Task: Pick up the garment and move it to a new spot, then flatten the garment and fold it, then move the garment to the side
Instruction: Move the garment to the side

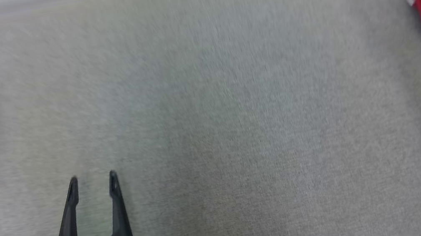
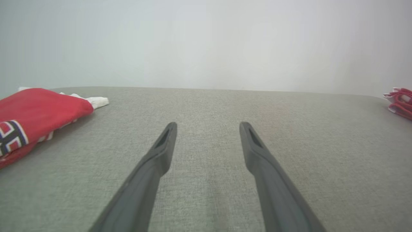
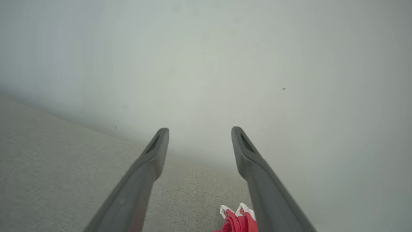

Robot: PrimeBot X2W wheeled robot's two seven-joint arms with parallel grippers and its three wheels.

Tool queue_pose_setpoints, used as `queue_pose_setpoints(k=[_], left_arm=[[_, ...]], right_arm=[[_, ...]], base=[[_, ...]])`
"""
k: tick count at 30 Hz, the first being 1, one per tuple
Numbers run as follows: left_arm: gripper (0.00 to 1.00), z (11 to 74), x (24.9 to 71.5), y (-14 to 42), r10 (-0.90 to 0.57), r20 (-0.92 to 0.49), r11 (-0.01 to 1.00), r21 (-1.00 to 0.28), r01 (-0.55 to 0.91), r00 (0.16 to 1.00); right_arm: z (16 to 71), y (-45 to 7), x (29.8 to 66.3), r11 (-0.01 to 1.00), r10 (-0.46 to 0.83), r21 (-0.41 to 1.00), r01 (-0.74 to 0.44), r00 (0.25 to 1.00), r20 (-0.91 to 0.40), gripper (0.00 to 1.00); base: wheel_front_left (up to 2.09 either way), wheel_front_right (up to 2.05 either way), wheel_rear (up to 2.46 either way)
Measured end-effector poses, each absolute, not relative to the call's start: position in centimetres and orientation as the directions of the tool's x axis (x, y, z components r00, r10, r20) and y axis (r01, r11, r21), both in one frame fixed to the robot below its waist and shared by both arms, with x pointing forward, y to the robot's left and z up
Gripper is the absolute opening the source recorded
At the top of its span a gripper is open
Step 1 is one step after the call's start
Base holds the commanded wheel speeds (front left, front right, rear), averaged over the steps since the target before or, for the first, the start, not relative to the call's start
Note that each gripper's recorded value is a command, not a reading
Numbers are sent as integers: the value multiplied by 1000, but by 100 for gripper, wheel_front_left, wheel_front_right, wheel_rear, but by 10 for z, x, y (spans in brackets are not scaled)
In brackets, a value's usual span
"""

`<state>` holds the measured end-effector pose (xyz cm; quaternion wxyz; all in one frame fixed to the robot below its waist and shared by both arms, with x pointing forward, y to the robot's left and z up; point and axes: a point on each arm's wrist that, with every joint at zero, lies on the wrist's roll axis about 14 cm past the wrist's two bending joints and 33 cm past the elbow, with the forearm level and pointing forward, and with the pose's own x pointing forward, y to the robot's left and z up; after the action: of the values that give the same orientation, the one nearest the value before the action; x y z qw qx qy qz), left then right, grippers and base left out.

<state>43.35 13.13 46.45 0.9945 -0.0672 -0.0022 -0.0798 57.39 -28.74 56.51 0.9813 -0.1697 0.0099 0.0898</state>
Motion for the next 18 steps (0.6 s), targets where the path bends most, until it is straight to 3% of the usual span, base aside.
queue_pose_setpoints(k=[13,18], left_arm=[[100,510,388,167,-69,107,990,-112,81,992],[100,523,378,173,-51,141,991,-114,68,989]], right_arm=[[549,-216,473,974,219,-84,-212,971,95,100],[528,-199,431,979,206,-15,-205,974,90,100]], base=[[0,0,0],[0,0,0]])
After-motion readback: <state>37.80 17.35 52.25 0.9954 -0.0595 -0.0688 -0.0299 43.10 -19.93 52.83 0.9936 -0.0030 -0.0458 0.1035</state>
